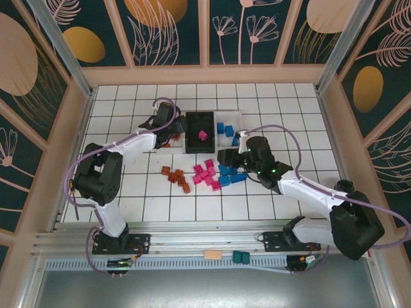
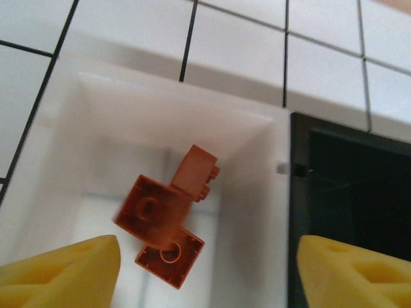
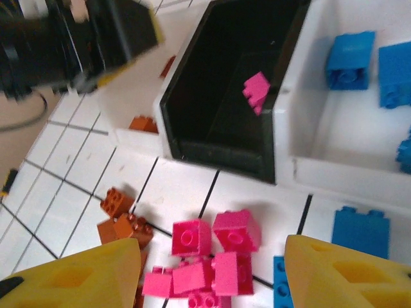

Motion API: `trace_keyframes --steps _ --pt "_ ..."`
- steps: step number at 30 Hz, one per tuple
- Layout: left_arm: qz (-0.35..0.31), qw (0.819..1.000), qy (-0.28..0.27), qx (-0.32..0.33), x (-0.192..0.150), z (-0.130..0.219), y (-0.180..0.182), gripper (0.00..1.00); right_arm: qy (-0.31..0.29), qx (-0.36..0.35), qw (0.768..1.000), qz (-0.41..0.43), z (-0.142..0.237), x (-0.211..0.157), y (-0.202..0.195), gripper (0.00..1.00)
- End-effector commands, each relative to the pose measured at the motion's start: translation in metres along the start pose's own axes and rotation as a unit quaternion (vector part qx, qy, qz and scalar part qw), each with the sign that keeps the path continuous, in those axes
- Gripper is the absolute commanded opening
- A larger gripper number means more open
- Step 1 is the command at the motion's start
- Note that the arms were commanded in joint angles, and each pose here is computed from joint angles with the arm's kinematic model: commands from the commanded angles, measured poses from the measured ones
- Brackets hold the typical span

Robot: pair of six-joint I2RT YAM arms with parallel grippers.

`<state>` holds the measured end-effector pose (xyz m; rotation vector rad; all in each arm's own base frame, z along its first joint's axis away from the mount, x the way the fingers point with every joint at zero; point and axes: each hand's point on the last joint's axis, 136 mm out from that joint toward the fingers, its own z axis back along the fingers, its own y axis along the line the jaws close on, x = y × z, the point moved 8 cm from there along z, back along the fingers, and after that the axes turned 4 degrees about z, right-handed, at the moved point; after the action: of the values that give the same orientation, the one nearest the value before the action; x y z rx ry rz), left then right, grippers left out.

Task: Sort the legos into containers by color
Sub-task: Place the lego in the container, then pick up the lego from the center of the table.

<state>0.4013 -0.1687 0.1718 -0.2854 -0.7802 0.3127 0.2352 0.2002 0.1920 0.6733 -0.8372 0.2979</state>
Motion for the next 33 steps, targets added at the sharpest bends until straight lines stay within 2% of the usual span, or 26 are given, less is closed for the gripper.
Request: trace_keyframes --steps 1,3,4,8,14,19,24,33 --pt "0.021 0.996 -0.050 -0.068 0.032 0.050 -0.016 0.83 0.031 -0.033 0.999 0.028 -0.008 -0.010 0.004 0.62" --pt "0.030 0.993 -0.058 -0.101 0.033 0.070 -0.017 0.89 0.043 -0.068 0.997 0.018 -0.013 -0.016 -0.003 0.61" --pt "0.035 0.991 -0.060 -0.118 0.031 0.081 -0.016 0.98 0.047 -0.087 0.995 0.007 -0.015 -0.018 -0.009 0.61" --pt "0.048 0.984 -0.065 -0.157 0.016 0.112 -0.003 0.99 0.049 -0.141 0.988 -0.042 -0.021 -0.022 -0.038 0.58" --pt "0.055 0.985 -0.057 -0.153 -0.018 0.134 0.030 0.98 0.086 -0.181 0.978 -0.056 -0.034 -0.032 -0.059 0.57" --pt "0.060 0.986 -0.052 -0.149 -0.040 0.142 0.050 0.98 0.088 -0.183 0.977 -0.058 -0.038 -0.036 -0.062 0.52" --pt "0.064 0.986 -0.037 -0.147 -0.056 0.140 0.061 0.98 0.060 -0.179 0.981 -0.053 -0.042 -0.028 -0.061 0.58" --pt "0.066 0.988 -0.026 -0.140 -0.066 0.136 0.068 0.98 0.072 -0.223 0.971 -0.054 -0.063 -0.027 -0.072 0.53"
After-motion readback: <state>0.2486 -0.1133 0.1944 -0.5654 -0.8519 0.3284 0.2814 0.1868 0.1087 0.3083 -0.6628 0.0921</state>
